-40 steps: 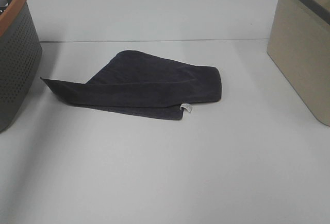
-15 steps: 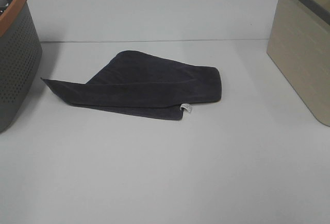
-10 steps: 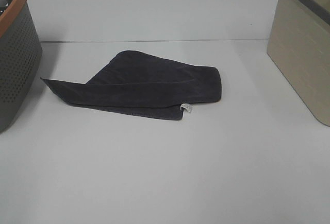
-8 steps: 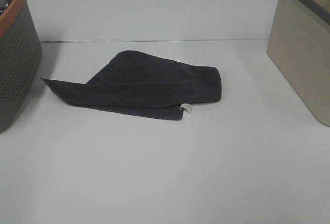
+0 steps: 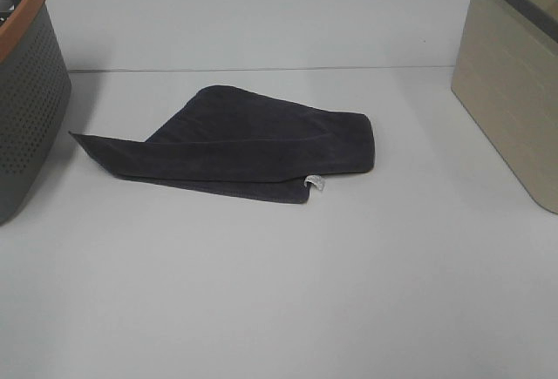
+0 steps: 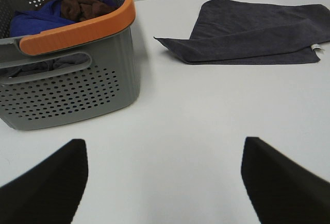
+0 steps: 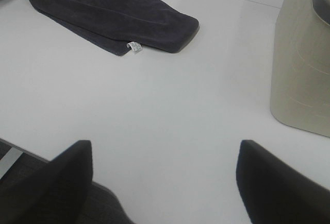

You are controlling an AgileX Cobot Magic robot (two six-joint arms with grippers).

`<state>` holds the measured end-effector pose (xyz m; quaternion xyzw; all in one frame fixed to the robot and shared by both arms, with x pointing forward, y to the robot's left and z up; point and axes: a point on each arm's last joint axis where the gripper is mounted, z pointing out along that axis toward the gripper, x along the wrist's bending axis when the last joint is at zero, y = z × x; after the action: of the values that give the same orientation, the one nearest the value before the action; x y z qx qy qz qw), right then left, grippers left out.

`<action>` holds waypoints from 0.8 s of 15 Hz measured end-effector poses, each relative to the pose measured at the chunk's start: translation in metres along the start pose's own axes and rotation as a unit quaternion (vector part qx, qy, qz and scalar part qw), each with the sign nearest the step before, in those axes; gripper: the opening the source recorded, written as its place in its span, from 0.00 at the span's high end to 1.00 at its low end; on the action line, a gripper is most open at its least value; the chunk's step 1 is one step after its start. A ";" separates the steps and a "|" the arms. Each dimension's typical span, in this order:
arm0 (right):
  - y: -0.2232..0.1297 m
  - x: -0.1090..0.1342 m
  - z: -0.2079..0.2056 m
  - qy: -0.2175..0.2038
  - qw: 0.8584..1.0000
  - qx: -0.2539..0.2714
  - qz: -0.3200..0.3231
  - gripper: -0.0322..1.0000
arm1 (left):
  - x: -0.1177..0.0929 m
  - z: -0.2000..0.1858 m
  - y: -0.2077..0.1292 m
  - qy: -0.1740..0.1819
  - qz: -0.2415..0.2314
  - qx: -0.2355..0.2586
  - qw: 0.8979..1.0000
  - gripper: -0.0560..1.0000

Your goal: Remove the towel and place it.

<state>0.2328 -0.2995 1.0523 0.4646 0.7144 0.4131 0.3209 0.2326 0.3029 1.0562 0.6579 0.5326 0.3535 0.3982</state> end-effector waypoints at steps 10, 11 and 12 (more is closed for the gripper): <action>0.001 0.001 0.001 -0.099 0.994 0.007 0.050 0.24 | -0.002 0.000 0.000 0.111 -0.055 0.005 0.992 0.23; 0.001 0.001 0.001 -0.103 0.993 0.008 0.052 0.24 | -0.002 0.000 0.000 0.120 -0.060 0.005 0.991 0.23; 0.001 0.001 0.001 -0.104 0.993 0.008 0.052 0.24 | -0.002 0.000 0.000 0.121 -0.061 0.005 0.991 0.23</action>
<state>0.2332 -0.2982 1.0525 0.5442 0.6552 0.3733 0.3677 0.2321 0.3007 1.0562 0.5788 0.6177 0.4031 0.3479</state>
